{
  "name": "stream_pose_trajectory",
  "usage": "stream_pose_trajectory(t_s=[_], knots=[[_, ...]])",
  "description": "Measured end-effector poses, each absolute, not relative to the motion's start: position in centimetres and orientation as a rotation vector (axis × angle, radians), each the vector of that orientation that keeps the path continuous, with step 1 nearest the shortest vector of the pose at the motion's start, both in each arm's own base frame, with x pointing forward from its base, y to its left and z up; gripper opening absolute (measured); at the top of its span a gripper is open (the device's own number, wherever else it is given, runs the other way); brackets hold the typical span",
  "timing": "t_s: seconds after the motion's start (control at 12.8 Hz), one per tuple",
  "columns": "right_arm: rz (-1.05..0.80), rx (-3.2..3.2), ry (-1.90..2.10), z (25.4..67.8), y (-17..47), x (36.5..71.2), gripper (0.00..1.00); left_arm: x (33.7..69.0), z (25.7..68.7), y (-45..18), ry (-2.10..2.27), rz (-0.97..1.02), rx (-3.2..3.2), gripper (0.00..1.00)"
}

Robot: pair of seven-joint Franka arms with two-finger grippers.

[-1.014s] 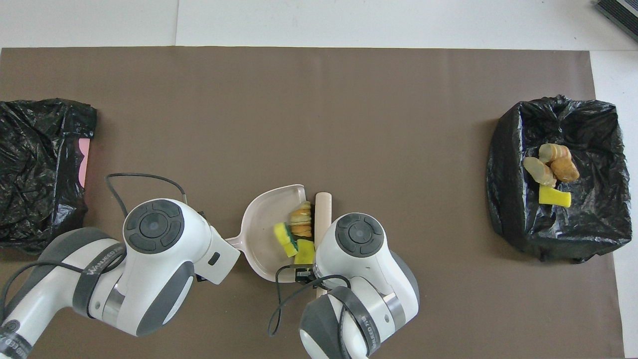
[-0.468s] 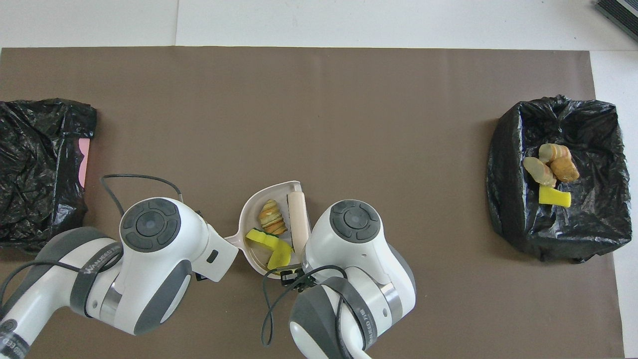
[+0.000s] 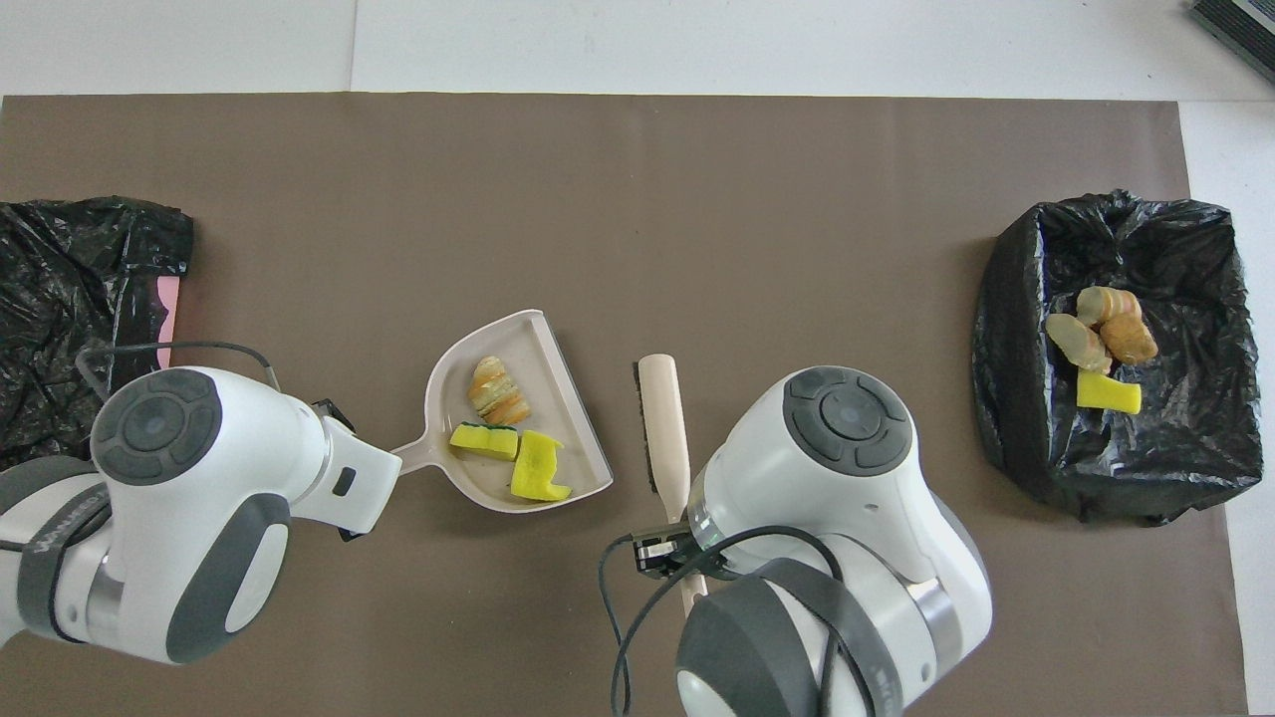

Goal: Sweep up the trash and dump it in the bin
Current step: 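Carry the loaded dustpan with the left gripper toward the nearer trash bag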

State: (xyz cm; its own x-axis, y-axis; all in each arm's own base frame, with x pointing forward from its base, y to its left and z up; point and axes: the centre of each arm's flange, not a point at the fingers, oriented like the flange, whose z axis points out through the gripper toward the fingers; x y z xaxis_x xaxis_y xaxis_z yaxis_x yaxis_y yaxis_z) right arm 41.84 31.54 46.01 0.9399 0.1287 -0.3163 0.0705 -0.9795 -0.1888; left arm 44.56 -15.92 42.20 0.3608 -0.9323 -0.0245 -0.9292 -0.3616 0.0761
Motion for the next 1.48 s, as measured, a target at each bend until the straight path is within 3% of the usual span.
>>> stream_pose_trajectory(t_s=[0.31, 0.55, 0.78, 1.17, 1.48], knots=[[0.472, -3.033, -0.07, 46.3, 36.2, 37.4, 0.26, 44.5, 47.5, -10.0, -1.546, -0.075, 2.639, 0.32], [0.416, -3.07, -0.035, 43.7, 40.7, 33.5, 0.26, 45.5, 52.8, -3.0, -1.355, -0.068, 2.733, 0.32], [0.4, -3.089, -0.041, 39.1, 44.5, 31.7, 0.26, 46.0, 57.5, 5.8, -1.184, 0.042, 2.844, 0.32], [0.416, -3.078, -0.049, 32.7, 47.7, 31.3, 0.26, 44.0, 59.6, 18.0, -0.999, 0.001, 3.003, 0.32], [0.399, -3.075, -0.056, 32.7, 48.1, 31.7, 0.3, 43.3, 60.5, 29.7, -1.129, -0.075, 3.021, 0.32]])
